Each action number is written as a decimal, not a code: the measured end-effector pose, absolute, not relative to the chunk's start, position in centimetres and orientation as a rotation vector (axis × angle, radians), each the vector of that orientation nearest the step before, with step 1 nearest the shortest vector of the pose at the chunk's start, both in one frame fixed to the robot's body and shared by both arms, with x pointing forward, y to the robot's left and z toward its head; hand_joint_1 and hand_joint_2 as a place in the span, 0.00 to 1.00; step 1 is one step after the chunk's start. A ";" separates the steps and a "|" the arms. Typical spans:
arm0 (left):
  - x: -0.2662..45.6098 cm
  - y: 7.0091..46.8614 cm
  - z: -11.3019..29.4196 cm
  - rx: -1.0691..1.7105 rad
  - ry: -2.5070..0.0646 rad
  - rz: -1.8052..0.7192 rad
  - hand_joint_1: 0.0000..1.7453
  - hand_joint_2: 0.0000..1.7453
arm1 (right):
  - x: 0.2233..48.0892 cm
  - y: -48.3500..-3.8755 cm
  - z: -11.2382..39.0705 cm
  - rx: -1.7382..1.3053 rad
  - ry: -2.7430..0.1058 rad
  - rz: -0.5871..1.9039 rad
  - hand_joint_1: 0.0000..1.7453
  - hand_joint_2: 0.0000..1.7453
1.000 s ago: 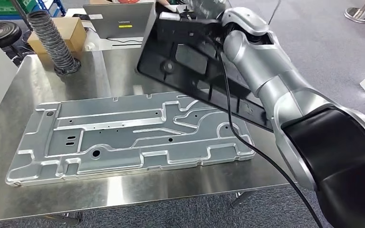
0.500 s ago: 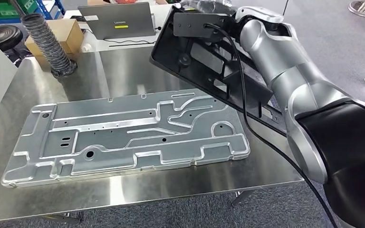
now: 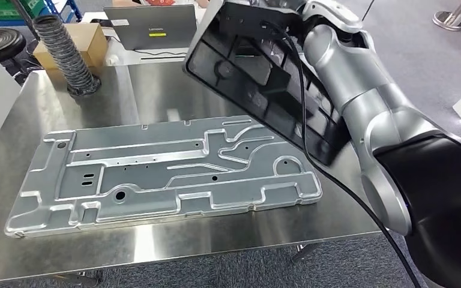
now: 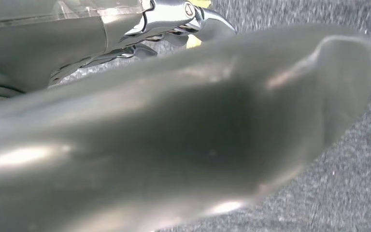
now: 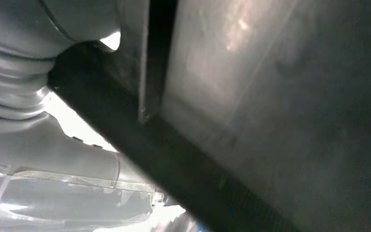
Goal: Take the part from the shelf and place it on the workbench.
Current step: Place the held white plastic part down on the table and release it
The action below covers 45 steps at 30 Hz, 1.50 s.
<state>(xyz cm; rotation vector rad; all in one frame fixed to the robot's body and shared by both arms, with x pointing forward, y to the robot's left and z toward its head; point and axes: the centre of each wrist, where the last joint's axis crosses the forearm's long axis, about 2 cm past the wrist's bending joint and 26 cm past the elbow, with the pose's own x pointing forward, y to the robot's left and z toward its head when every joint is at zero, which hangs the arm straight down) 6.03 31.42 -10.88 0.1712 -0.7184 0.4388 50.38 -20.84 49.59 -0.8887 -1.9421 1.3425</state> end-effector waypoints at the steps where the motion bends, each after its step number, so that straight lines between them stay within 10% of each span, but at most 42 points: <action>1: 6.0 31.4 -10.9 0.172 -0.718 0.436 0.00 0.00 | 50.4 -21.0 49.5 -0.810 -1.889 1.409 0.00 0.00; 6: 6.2 31.4 -10.9 0.172 -0.716 0.434 0.00 0.00 | 50.7 -20.9 49.1 -1.048 -1.751 1.499 0.00 0.00; 12: 6.2 31.2 -10.9 0.177 -0.705 0.421 0.00 0.00 | 50.0 -20.7 50.3 -1.277 -2.246 0.956 0.00 0.00; 21: 6.4 31.2 -10.8 0.167 -0.701 0.416 0.00 0.00 | 50.6 -20.8 48.8 -0.680 -2.073 1.094 0.00 0.00; 45: 6.4 31.1 -10.8 0.168 -0.714 0.427 0.00 0.00 | 50.6 -19.1 49.1 -0.870 -1.639 1.574 0.00 0.00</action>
